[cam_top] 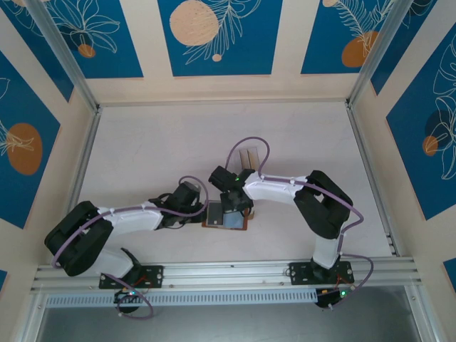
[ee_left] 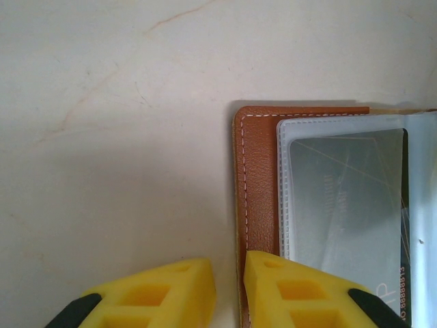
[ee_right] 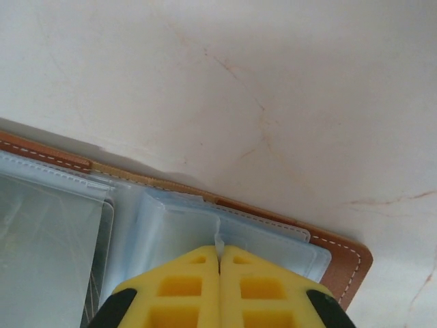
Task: Put the credit cards into the card holder
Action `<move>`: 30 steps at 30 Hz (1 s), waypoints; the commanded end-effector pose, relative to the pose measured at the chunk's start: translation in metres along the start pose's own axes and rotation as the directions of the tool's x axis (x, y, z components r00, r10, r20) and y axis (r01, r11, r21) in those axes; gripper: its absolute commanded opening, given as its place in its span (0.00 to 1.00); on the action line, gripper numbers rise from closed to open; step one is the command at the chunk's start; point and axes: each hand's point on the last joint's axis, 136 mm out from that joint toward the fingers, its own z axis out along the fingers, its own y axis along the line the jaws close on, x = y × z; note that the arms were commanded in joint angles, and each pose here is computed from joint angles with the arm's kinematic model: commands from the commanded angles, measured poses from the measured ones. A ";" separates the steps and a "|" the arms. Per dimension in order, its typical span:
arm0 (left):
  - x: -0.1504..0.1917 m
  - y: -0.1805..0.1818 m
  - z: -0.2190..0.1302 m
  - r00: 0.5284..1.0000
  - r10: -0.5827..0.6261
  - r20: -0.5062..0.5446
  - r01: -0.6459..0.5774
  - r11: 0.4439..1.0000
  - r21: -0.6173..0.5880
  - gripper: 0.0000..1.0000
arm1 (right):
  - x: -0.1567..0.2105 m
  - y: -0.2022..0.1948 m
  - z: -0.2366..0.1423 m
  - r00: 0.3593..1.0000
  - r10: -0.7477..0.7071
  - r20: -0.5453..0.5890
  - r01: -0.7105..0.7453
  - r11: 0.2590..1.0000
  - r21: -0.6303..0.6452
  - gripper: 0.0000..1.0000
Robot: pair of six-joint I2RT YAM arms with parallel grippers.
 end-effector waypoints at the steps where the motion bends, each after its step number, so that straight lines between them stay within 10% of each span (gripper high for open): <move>1: 0.052 0.044 0.018 0.985 -0.002 -0.170 -0.021 0.990 -0.136 0.24 | 0.011 -0.009 0.001 0.999 -0.021 -0.033 0.023 0.999 0.048 0.02; 13: 0.054 0.032 0.024 0.985 0.018 -0.172 -0.037 0.994 -0.104 0.23 | -0.009 0.037 -0.035 0.999 -0.024 -0.026 0.020 0.989 -0.148 0.00; 30: 0.053 0.031 0.017 0.989 -0.004 -0.151 -0.012 0.994 -0.105 0.24 | -0.016 0.092 -0.030 0.990 0.047 -0.135 -0.102 0.893 -0.438 0.37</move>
